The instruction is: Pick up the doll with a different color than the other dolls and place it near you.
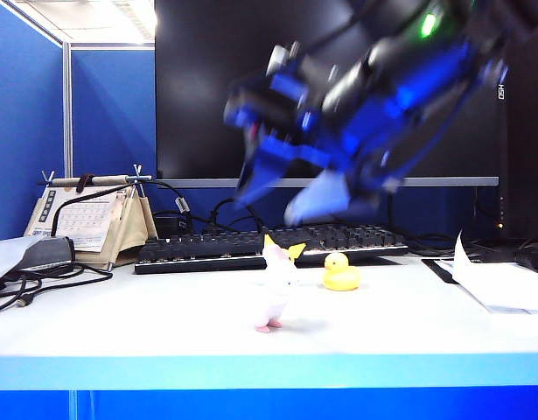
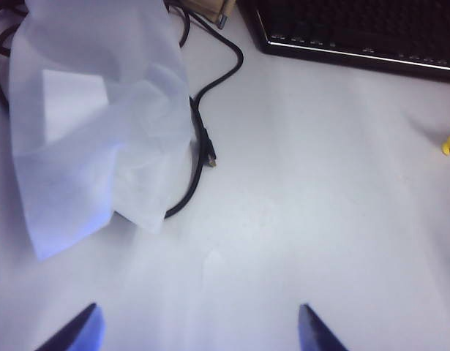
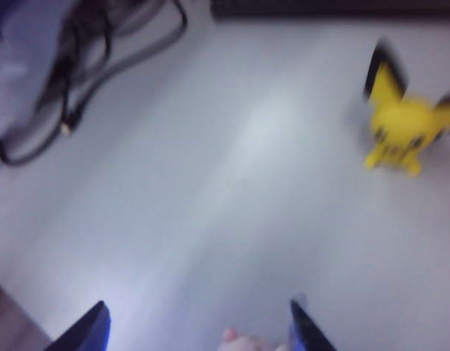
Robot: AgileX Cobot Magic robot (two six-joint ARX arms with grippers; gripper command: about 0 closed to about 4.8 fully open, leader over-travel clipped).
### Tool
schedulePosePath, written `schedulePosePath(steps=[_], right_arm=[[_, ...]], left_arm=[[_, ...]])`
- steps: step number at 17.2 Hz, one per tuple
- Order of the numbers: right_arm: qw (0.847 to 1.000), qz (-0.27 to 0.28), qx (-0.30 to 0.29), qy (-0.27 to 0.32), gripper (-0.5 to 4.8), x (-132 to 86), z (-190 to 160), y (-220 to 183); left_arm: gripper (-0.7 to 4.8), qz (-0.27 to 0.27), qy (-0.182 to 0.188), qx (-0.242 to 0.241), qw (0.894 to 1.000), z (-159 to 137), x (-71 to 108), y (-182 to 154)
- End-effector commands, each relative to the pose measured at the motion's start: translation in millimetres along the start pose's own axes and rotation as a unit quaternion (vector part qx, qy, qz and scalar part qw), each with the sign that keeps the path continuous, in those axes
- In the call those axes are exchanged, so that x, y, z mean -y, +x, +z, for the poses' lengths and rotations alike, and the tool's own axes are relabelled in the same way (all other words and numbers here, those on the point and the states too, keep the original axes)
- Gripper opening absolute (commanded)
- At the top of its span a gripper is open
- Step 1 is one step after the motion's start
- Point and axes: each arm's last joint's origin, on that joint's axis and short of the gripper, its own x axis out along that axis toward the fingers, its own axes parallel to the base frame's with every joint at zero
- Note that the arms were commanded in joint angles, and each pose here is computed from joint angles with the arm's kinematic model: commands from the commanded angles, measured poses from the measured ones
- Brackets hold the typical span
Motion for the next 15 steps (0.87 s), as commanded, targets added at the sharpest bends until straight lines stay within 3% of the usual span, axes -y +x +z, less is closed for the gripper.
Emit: schedulePosePath(steps=[1, 3, 5, 8, 15], right_arm=[[0.999, -0.023, 0.034, -0.024, 2.53, 7.5, 20.7, -25.6], [0.998, -0.052, 0.031, -0.028, 2.1, 18.5, 26.5, -39.4], [0.996, -0.089, 0.017, -0.015, 2.1, 35.5, 26.8, -57.4], [0.994, -0.105, 0.029, -0.008, 2.1, 44.0, 13.3, -77.5], [0.984, -0.156, 0.082, 0.031, 2.1, 55.3, -55.6, -143.7]], left_arm=[[3.5, -0.001, 0.0, 0.003, 1.0, 1.1, 0.2, -0.2], [3.5, -0.001, 0.0, 0.003, 1.0, 1.1, 0.2, -0.2], [3.5, -0.001, 0.0, 0.003, 1.0, 1.1, 0.2, -0.2], [3.5, -0.001, 0.0, 0.003, 1.0, 1.1, 0.3, -0.2], [3.5, -0.001, 0.0, 0.003, 1.0, 1.1, 0.3, -0.2]])
